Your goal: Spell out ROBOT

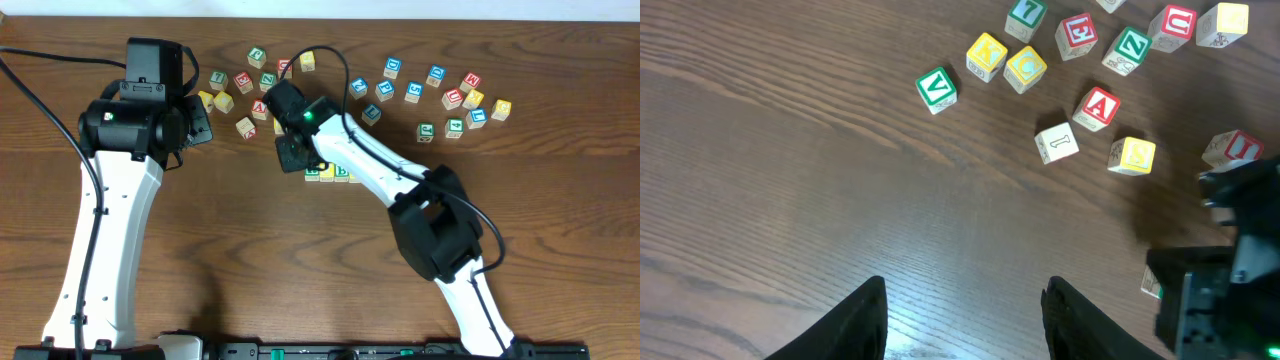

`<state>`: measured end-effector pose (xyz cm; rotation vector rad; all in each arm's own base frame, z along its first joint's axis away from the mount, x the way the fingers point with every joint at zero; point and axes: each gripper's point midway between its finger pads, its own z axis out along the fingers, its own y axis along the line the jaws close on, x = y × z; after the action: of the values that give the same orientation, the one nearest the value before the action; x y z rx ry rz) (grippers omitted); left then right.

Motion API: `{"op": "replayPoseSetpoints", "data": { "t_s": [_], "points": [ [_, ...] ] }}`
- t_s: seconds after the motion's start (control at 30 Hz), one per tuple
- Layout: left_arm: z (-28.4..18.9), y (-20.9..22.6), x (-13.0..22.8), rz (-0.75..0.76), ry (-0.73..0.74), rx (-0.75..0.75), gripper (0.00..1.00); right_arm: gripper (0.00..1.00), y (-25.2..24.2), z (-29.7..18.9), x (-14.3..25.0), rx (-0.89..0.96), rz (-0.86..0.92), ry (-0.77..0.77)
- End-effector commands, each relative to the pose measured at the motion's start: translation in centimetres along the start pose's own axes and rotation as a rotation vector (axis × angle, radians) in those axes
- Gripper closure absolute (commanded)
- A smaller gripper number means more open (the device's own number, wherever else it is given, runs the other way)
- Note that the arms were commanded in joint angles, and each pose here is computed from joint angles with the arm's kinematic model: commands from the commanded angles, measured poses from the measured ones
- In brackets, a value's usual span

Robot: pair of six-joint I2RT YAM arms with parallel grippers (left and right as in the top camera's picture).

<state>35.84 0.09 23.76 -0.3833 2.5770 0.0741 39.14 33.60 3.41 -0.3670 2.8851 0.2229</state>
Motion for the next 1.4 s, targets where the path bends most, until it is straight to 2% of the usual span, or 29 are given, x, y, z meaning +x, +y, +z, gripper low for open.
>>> {"op": "replayPoseSetpoints", "data": {
  "t_s": [0.0, 0.2, 0.37, 0.5, 0.73, 1.37],
  "points": [
    [-0.4, 0.0, -0.5, -0.007, -0.014, -0.002, 0.51, 0.99, 0.7, -6.6, -3.2, -0.063, 0.025, -0.134],
    [-0.4, 0.0, -0.5, -0.007, -0.013, -0.002, 0.51, 0.99, -1.5, -12.2, -4.4, -0.077, 0.066, -0.205],
    [-0.4, 0.0, -0.5, -0.007, -0.013, -0.002, 0.51, 0.99, -6.2, -13.6, -4.1, 0.006, 0.14, -0.181],
    [-0.4, 0.0, -0.5, -0.007, -0.014, -0.002, 0.51, 0.99, -10.0, -11.8, -3.0, 0.076, 0.197, -0.104],
    [-0.4, 0.0, -0.5, -0.007, -0.014, -0.002, 0.51, 0.99, -12.1, -7.0, -0.7, 0.123, 0.22, -0.005],
    [-0.4, 0.0, -0.5, -0.007, -0.013, -0.002, 0.51, 0.99, -14.1, -1.1, 1.5, 0.175, 0.229, -0.037]
  ]
}}
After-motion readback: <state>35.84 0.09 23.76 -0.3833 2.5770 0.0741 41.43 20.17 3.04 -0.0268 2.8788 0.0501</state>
